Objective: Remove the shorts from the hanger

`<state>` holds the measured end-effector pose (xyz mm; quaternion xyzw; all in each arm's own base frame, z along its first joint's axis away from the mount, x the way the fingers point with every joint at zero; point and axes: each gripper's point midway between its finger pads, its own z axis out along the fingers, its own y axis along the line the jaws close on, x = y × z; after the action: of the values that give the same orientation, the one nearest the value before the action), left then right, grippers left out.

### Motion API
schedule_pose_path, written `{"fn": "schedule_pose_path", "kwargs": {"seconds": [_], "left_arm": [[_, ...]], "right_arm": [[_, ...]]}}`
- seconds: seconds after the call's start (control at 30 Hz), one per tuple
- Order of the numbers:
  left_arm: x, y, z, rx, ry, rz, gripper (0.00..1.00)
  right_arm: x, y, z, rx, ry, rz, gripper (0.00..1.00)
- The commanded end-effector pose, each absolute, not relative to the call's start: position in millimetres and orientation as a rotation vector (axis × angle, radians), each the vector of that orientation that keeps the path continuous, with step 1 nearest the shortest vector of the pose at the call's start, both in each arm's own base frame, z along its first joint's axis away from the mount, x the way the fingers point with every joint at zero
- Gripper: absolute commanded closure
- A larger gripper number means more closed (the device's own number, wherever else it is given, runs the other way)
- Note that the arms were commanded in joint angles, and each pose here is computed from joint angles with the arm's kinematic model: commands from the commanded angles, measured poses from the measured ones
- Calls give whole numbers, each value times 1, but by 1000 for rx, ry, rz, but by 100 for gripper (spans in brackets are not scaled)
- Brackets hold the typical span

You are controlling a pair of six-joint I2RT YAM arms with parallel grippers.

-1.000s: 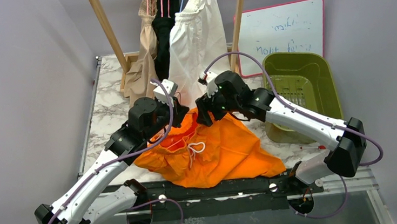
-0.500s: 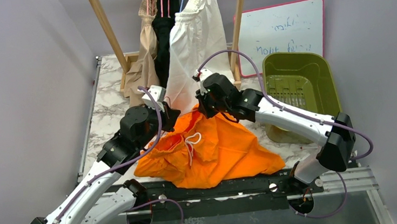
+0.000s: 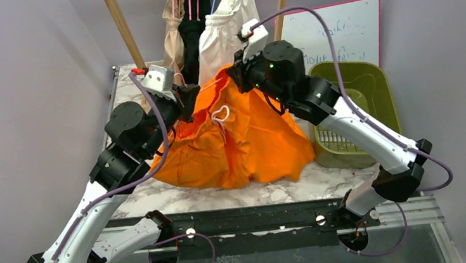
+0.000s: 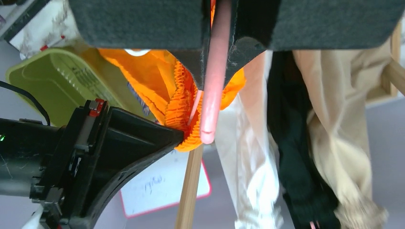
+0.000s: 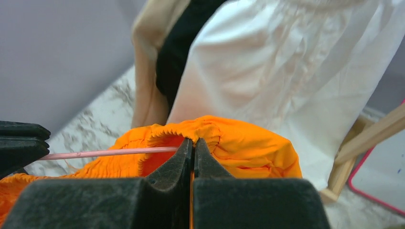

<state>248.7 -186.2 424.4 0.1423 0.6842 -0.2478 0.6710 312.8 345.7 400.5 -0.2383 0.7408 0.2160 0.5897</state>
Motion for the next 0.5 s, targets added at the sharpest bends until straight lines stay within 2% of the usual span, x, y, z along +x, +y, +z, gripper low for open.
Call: {"fn": "schedule_pose_path", "kwargs": {"seconds": [0.0, 0.17, 0.33, 0.47], "left_arm": [[246, -176, 459, 348, 1448, -496, 100], [243, -166, 416, 317, 1539, -471, 100], [239, -166, 332, 276, 1755, -481, 100], [228, -183, 294, 306, 1801, -602, 100]], "right_arm": [[310, 348, 424, -551, 1657, 547, 99], [302, 340, 341, -522, 1822, 537, 99], [317, 293, 244, -396, 2081, 298, 99], [324, 277, 212, -390, 2197, 237, 99]]}}
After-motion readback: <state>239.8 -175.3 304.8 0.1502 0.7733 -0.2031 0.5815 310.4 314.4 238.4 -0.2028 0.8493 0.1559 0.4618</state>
